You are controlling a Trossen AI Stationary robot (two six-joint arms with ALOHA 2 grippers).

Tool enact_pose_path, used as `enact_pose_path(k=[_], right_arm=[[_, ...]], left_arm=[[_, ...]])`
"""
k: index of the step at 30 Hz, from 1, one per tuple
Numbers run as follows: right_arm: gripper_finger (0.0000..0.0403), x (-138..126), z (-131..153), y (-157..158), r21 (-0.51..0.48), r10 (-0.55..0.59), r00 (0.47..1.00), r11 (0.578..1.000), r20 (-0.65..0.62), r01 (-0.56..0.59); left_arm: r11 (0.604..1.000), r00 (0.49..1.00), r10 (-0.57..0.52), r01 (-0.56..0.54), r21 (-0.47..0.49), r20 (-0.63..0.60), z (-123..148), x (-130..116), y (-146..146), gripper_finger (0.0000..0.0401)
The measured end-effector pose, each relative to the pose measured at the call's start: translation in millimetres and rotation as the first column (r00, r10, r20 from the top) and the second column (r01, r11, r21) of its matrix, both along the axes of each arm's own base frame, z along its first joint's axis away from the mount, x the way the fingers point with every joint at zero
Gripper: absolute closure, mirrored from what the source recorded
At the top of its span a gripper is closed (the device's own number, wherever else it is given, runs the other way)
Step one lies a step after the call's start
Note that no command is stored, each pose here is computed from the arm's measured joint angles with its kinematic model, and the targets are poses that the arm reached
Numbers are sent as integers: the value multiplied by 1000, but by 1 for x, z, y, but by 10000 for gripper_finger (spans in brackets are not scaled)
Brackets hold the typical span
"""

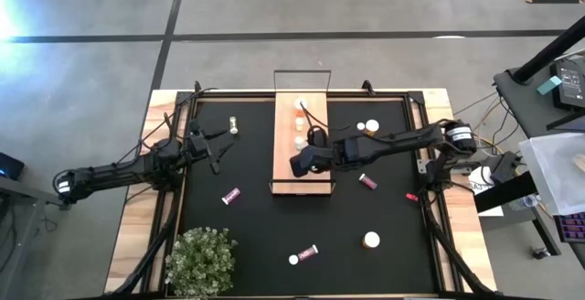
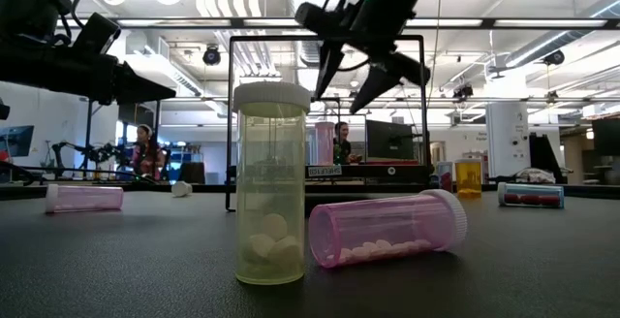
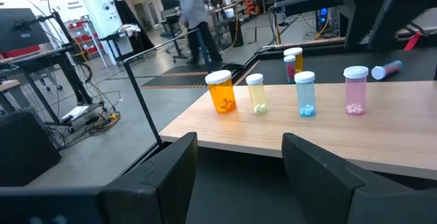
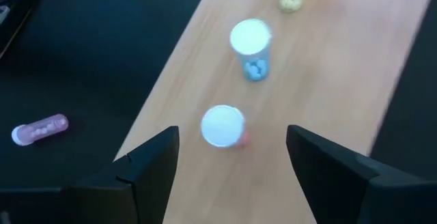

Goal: Pick and place medicine bottles onto shelf by color
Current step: Put the bottom blue medicine bottle on the shelf aligned with the other blue medicine bottle

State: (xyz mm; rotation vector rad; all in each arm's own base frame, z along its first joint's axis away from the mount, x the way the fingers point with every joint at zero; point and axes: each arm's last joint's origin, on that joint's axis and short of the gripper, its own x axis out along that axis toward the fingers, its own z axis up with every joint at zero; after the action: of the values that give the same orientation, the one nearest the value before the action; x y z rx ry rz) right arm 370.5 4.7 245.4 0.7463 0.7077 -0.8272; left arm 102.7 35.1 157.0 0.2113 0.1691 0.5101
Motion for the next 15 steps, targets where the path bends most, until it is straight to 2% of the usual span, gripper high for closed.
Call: enact_pose_path(k=[7, 11, 15], right_arm=[[141, -30, 30, 0, 7, -22, 999, 1000, -35, 22], [153, -55, 41, -2, 8, -95, 993, 995, -73, 96], [166, -77, 36, -3, 24, -208, 971, 977, -114, 212]], left_arm=[[1000, 1000, 0, 0, -1, -3, 0, 0, 0, 202], [1000, 1000, 0, 0, -1, -4, 0, 0, 0, 202], [1000, 1000, 0, 0, -1, -4, 0, 0, 0, 202]])
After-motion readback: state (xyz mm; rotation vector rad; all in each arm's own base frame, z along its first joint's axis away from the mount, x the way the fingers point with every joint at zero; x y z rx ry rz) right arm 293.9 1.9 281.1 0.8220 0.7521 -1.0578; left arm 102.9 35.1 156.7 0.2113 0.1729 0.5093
